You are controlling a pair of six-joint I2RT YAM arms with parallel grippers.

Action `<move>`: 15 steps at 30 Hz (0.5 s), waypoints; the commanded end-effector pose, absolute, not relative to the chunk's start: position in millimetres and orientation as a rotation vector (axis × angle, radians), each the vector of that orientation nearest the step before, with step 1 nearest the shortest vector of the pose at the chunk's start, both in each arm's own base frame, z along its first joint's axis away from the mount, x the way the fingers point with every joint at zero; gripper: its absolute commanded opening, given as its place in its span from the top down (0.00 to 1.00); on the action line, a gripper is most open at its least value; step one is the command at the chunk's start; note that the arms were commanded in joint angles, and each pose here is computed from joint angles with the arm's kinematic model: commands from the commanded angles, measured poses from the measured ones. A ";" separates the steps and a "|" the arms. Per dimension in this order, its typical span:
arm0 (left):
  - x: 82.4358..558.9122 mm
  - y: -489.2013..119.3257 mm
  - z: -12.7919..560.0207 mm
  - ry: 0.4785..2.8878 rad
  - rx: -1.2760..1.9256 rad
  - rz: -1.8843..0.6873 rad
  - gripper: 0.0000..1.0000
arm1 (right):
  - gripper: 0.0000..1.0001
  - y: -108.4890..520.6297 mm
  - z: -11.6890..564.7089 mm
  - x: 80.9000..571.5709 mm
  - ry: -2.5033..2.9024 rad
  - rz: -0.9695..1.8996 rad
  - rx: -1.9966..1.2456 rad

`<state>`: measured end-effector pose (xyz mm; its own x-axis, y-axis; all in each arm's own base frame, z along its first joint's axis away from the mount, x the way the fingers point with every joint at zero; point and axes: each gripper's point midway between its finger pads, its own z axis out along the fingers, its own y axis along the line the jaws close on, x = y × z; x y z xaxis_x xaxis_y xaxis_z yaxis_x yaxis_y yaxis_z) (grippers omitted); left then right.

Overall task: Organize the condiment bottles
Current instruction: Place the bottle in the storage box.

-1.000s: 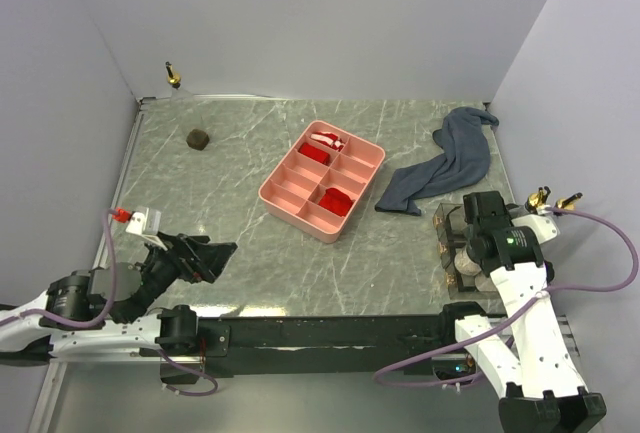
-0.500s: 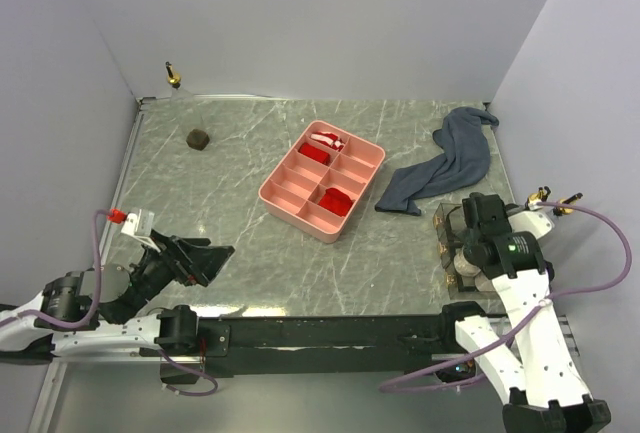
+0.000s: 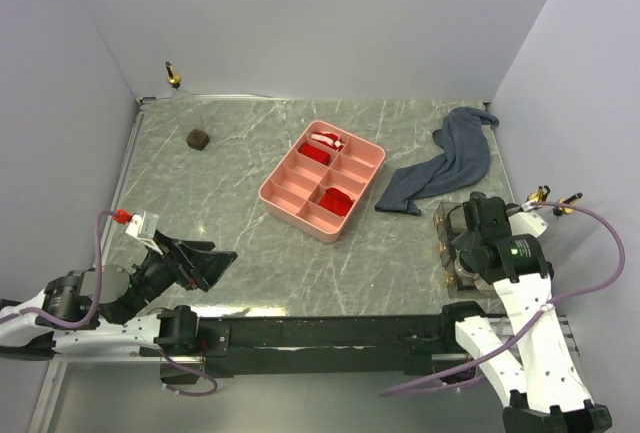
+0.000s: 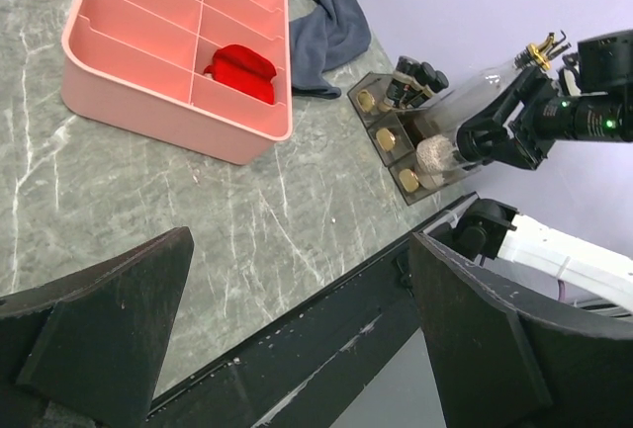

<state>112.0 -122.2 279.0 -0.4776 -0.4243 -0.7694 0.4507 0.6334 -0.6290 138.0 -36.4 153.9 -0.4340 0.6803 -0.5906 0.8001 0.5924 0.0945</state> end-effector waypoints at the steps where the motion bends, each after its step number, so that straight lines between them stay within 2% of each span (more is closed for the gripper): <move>1: 108.2 -125.4 286.4 1.773 0.038 -1.078 0.03 | 1.00 -24.2 116.8 91.5 2.562 -0.407 1.169; 12: 108.9 -120.3 288.3 1.754 0.014 -1.102 0.03 | 1.00 -8.3 116.8 87.9 2.670 -0.294 1.106; 15: 108.8 -122.8 287.0 1.764 0.025 -1.088 0.03 | 1.00 -14.8 116.3 89.2 2.648 -0.348 1.110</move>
